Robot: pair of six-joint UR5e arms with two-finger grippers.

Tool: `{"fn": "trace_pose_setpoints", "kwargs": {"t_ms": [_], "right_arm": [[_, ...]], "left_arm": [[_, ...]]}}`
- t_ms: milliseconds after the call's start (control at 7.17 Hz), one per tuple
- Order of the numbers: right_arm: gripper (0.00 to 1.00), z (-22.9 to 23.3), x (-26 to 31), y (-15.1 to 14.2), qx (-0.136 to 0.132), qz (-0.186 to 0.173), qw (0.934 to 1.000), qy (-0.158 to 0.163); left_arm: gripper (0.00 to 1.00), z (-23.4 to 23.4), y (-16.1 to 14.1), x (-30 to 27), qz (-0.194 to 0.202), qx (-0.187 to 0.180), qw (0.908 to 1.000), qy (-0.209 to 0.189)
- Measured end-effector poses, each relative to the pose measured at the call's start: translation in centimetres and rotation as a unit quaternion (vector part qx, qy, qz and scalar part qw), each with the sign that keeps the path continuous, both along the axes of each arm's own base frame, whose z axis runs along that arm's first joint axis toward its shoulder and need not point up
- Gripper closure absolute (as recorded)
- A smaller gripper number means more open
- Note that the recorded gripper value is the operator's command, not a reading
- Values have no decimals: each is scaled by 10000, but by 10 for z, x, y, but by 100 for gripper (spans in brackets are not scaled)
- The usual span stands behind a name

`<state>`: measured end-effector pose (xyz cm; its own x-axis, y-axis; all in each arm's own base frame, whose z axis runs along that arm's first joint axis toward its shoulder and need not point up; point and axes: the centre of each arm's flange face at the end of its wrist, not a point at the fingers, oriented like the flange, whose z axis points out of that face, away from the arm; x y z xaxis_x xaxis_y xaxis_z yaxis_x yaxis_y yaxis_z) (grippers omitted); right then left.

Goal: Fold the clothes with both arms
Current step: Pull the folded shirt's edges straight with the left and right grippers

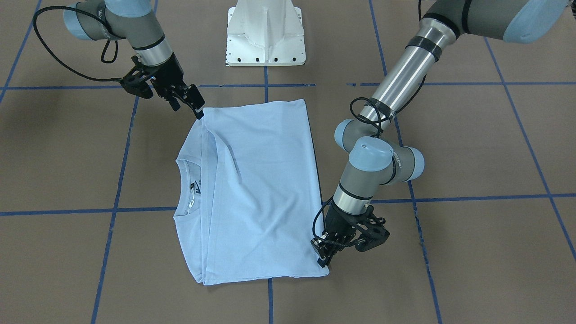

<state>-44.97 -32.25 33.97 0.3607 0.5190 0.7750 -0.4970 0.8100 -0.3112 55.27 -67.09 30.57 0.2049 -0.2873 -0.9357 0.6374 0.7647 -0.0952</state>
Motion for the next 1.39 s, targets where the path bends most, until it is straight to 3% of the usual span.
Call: {"fn": "trace_pose_setpoints", "kwargs": {"t_ms": [558,837,976,1255,1395], "right_arm": [[0,18,-29,17,81,14,9997,251],[1,21,-36,24,-48,50,9997,247],[5,21,-39,28,-115,58,9997,225],[21,21,-45,38,-226,49,9996,186],[21,20,-48,41,-259,42,9995,166]], "left_arm": [[54,-35,24,-19,189,99,9994,261],[54,-39,29,-23,235,66,9994,259],[54,-39,30,-24,237,61,9994,253],[54,-36,32,-25,247,49,9994,240],[54,-33,33,-25,250,42,9994,232]]}}
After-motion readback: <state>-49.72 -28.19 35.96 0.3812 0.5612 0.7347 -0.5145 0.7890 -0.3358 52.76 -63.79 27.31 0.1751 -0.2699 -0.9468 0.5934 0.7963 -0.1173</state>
